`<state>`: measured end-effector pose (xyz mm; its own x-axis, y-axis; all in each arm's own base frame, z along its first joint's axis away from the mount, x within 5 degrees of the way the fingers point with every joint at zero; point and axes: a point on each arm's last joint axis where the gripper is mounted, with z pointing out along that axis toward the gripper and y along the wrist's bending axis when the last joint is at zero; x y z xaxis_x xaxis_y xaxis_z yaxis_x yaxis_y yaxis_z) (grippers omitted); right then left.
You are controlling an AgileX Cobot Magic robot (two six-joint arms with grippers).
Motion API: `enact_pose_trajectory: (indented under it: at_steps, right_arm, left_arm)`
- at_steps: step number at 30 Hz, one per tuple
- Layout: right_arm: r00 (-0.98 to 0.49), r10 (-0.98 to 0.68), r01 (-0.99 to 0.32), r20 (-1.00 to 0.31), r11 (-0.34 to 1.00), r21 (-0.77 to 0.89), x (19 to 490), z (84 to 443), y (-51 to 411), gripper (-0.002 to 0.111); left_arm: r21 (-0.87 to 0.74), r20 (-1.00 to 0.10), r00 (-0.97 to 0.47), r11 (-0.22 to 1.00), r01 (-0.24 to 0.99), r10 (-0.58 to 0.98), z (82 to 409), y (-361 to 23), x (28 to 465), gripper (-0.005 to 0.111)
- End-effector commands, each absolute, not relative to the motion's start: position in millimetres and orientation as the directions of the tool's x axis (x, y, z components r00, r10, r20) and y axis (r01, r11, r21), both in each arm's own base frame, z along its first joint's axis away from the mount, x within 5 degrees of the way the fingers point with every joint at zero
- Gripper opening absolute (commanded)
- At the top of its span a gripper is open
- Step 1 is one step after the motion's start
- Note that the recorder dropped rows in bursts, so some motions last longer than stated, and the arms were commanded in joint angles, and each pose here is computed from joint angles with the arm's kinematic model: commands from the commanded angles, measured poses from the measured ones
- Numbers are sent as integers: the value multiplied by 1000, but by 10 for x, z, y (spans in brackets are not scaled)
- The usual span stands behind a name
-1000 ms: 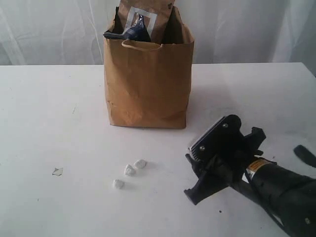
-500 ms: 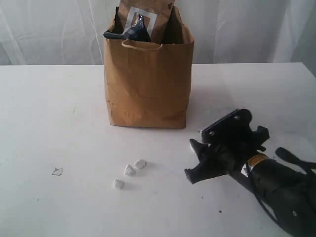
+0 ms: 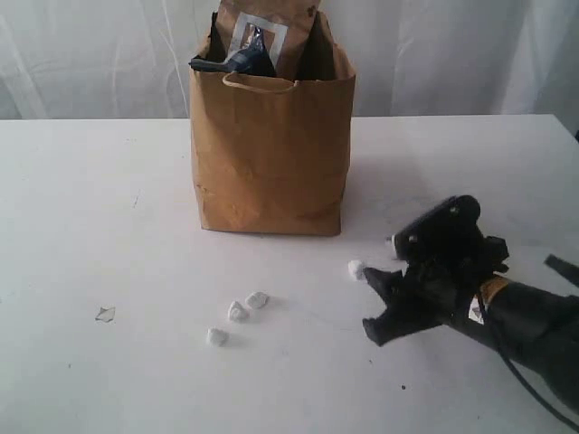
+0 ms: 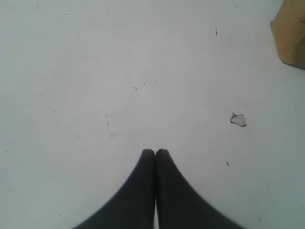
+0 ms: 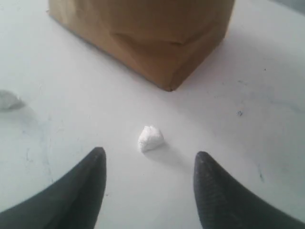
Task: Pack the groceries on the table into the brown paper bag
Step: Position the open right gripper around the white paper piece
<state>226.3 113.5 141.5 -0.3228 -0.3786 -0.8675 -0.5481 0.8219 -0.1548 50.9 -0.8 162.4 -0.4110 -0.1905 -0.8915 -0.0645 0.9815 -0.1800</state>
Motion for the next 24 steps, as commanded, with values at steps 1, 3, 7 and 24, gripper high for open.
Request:
enact_pose_trajectory:
  at_steps: [1, 3, 7, 24]
  right_arm:
    - [-128, -511, -644, -850, 695, -321, 2185, 1382, 1165, 52]
    - [-114, -518, -657, -848, 680, -327, 2190, 1371, 1183, 52]
    - [-231, -377, -618, -897, 769, -164, 2325, 1419, 1241, 51]
    - [-592, -368, -512, -717, 859, -18, 2886, 1246, 1415, 35]
  left_arm:
    - [-174, -893, -409, 982, -70, -187, 1615, -2, 508, 0]
    - [-174, -893, -409, 982, -70, -187, 1615, -2, 508, 0]
    - [-174, -893, -409, 982, -70, -187, 1615, -2, 508, 0]
    - [-174, -893, -409, 982, -70, -187, 1615, -2, 508, 0]
